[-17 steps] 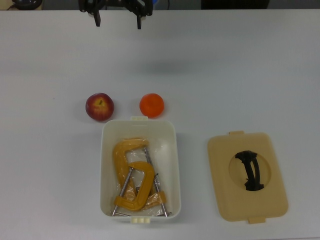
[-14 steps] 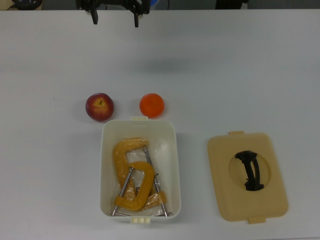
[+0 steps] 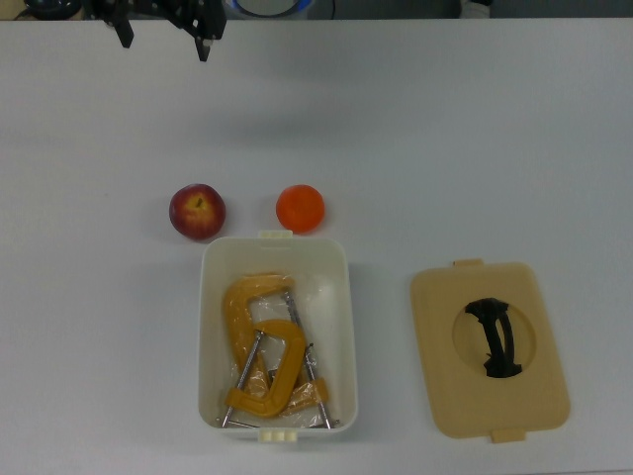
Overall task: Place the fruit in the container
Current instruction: 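Move the gripper down over the red apple, then close the gripper around the red apple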
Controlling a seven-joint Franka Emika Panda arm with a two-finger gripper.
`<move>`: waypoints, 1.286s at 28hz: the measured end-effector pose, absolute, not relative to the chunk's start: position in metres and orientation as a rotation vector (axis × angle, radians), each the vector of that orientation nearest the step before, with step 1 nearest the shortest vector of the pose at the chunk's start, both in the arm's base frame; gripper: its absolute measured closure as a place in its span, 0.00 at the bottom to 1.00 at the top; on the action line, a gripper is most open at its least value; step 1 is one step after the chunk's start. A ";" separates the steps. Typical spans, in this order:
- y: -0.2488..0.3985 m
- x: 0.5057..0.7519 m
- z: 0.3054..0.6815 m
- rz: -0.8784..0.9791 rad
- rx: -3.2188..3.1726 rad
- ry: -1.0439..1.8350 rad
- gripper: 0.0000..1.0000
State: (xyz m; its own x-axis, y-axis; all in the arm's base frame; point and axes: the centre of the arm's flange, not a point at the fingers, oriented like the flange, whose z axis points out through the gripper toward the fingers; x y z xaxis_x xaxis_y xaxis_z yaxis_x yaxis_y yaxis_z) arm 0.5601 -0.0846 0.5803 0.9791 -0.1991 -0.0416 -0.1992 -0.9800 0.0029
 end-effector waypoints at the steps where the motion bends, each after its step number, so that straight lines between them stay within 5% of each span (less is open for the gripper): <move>1: -0.085 0.564 0.570 0.071 -3.124 0.311 0.00; 17: -0.087 0.612 0.416 0.130 -3.207 0.225 0.00; 36: -0.060 0.642 0.346 0.040 -3.189 0.126 0.00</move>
